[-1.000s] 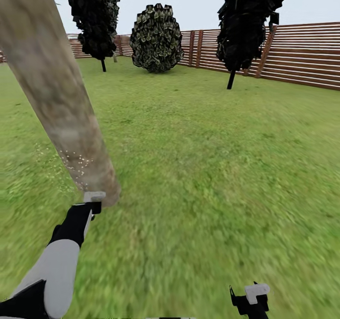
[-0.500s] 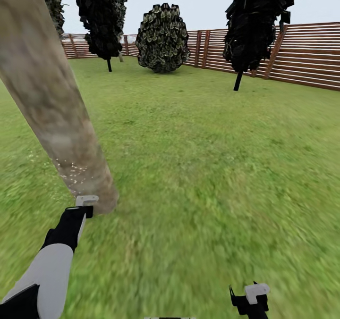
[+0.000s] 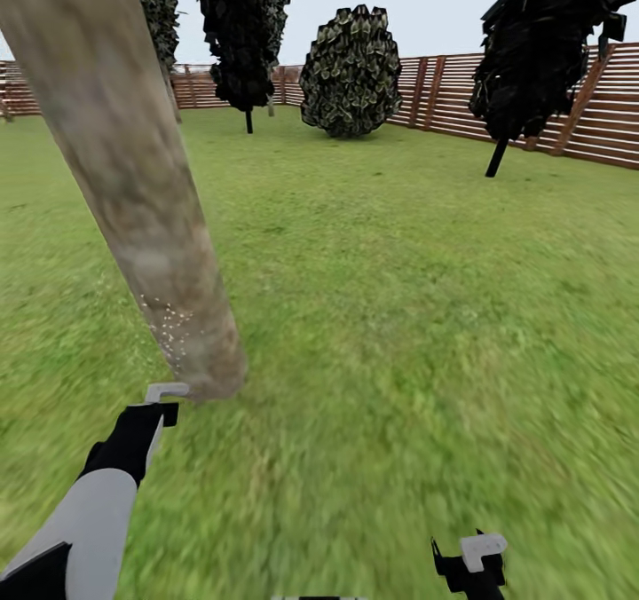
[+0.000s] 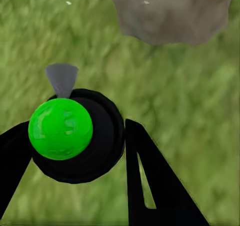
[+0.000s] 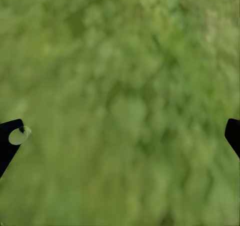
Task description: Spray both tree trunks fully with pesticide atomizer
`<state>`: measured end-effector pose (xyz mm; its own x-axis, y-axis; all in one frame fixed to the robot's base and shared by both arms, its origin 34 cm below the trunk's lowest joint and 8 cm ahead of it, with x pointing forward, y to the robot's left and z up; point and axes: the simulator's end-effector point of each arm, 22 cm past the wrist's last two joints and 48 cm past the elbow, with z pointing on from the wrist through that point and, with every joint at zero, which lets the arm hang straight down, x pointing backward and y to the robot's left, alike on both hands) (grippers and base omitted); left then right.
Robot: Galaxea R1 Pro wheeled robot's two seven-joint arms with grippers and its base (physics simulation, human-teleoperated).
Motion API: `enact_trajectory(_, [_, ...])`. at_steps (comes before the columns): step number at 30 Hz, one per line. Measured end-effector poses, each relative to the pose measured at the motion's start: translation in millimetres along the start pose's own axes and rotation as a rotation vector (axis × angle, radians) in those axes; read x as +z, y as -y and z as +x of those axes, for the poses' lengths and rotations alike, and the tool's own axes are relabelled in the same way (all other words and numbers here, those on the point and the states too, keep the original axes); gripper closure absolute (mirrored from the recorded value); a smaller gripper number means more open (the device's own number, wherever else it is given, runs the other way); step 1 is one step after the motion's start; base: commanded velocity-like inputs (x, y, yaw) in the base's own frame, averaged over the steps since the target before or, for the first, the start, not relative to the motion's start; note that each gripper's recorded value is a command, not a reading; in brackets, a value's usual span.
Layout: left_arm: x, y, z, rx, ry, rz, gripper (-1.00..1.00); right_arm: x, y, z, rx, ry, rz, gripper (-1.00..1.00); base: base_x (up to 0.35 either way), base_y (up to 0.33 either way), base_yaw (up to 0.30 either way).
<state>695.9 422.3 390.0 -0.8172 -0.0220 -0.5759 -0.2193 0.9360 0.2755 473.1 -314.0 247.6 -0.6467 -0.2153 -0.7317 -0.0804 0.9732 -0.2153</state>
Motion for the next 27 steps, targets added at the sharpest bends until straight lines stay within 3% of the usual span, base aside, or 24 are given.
enact_trajectory(15, [-0.8,5.3,-1.4,-0.001,0.006,0.007,1.00,0.0,1.0,0.1,-0.001,0.000,0.001,-1.00,0.096,-0.232,0.020])
enact_trajectory(27, [-0.1,-2.2,-1.2,-0.004,0.004,-0.007,1.00,0.0,1.0,0.1,-0.001,0.000,0.001,-1.00,0.004,-0.275,0.258])
